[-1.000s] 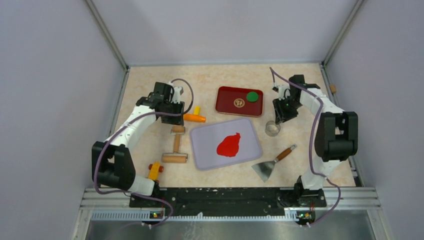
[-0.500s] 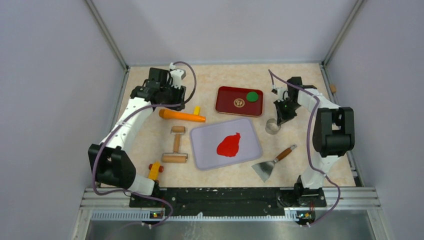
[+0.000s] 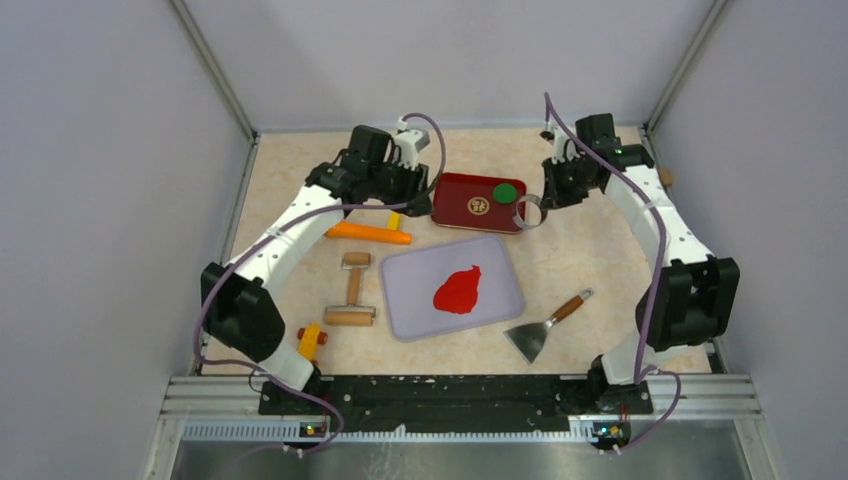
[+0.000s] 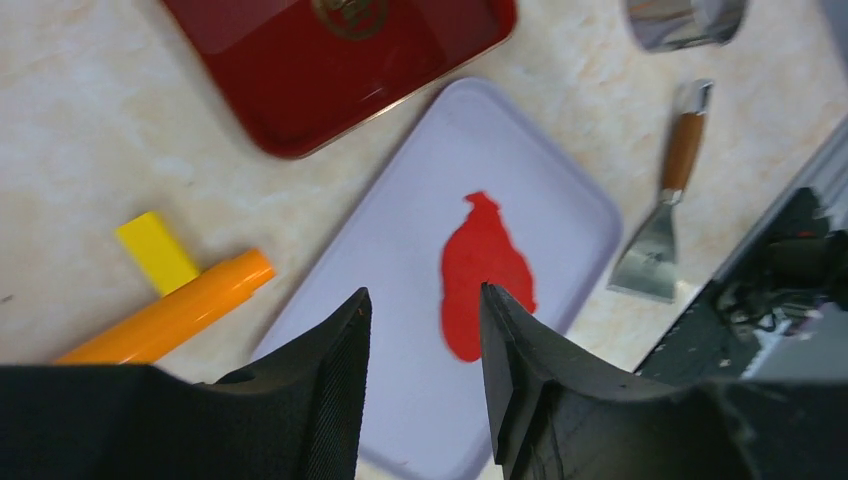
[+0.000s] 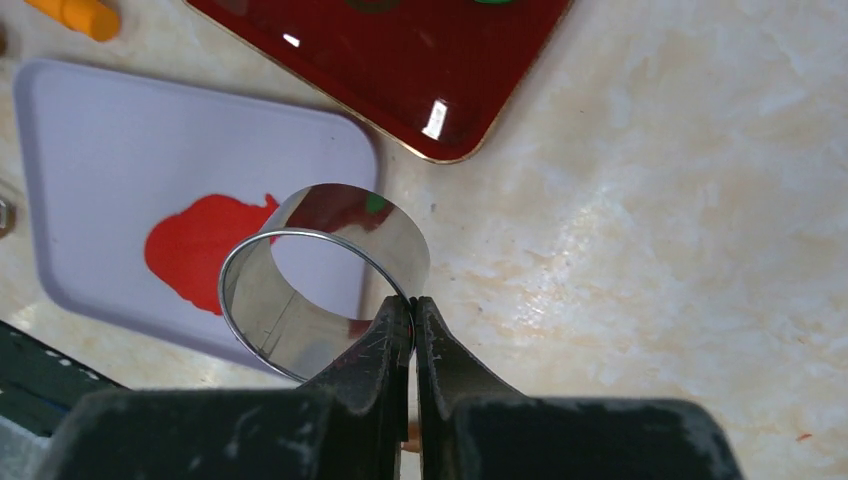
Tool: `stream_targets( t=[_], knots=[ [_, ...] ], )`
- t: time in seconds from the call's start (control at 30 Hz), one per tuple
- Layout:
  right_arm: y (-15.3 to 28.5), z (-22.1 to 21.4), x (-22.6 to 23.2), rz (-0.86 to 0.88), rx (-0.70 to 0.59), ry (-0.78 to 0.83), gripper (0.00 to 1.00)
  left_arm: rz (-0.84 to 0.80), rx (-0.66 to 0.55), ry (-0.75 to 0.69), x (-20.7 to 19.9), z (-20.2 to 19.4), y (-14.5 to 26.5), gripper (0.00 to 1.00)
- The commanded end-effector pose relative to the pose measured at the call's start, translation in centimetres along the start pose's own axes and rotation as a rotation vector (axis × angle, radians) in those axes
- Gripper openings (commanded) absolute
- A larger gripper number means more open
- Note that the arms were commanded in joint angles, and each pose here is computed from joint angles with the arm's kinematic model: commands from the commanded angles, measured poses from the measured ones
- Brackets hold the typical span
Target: Roll out the dumpling wrappers from the dough
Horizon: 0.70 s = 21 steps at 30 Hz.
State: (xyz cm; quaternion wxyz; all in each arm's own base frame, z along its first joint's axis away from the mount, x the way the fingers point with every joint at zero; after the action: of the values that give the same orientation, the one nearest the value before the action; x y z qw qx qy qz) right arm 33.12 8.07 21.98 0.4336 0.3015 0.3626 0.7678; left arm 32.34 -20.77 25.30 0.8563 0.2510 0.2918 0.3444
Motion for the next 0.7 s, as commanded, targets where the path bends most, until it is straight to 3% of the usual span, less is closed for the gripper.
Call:
stream_targets(
  t=[0.0, 0.13, 0.3, 0.67],
  knots=[
    [-1.0, 1.8, 2.7, 0.037, 0.001, -0.164, 0.00, -0.169, -0.111, 0.141, -4.0, 3.3, -1.8, 0.47],
    [-2.7, 3.0, 6.0, 0.026, 0.013, -0.066, 0.00, -0.291, -0.096, 0.159, -5.9, 3.5, -3.8, 0.47],
    [-4.4, 3.7, 8.2, 0.055, 0.015, -0.106, 0.00, -0.314, -0.022, 0.281, -5.3, 2.6, -7.5, 0.47],
    [-7.2, 2.0, 9.2, 0.082, 0.092, -0.159, 0.00, -0.304, 0.051, 0.376, -4.2, -0.9, -9.6, 0.44]
  ],
)
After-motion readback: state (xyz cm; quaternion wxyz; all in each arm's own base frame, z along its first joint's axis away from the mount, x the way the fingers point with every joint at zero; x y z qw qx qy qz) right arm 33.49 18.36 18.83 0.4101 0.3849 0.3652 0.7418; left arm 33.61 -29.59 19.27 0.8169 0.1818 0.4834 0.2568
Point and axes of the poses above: each gripper's point midway between its finger pads, its own y axis back along the fingers, its own x axis along the line the jaws close on, z = x × y, the point moved 5 cm from there along y, back along the fingers, and after that the axes turned 2 degrees about y, right-handed, at the moved point
